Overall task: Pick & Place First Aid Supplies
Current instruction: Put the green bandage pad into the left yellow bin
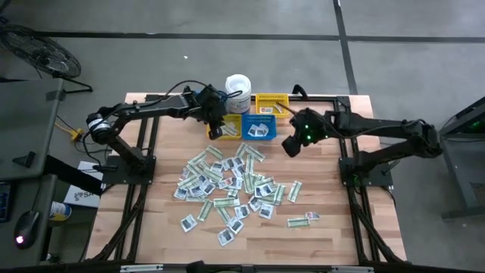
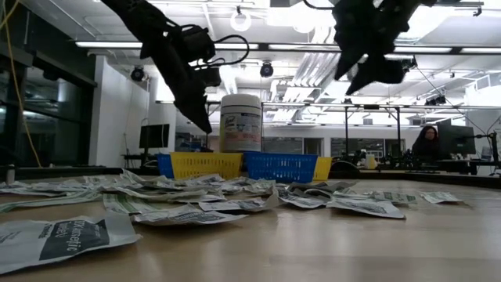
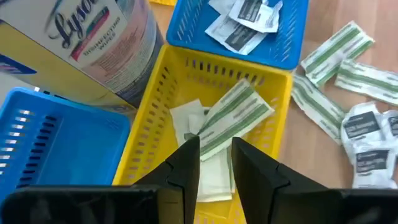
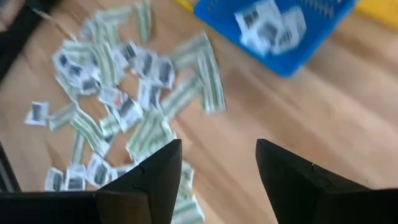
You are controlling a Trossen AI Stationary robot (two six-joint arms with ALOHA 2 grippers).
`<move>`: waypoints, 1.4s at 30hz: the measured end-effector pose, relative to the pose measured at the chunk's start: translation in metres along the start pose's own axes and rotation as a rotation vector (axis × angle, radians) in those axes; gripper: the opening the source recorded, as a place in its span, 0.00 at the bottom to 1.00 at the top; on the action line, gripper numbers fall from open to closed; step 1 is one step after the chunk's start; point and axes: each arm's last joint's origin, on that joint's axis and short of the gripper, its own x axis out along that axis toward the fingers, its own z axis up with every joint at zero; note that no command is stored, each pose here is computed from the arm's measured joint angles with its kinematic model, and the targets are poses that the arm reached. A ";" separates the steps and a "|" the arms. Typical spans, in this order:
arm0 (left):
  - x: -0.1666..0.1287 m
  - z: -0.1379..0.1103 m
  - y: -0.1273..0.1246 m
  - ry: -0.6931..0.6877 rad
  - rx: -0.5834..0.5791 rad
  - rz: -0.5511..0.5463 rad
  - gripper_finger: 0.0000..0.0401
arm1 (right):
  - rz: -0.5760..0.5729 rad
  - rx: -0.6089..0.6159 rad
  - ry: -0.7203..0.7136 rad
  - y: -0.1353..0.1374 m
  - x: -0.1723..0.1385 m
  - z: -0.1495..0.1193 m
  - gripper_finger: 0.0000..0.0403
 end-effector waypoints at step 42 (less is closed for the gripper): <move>-0.020 0.013 -0.119 0.012 -0.145 -0.272 0.23 | -0.064 -0.460 0.132 -0.022 0.069 -0.159 0.49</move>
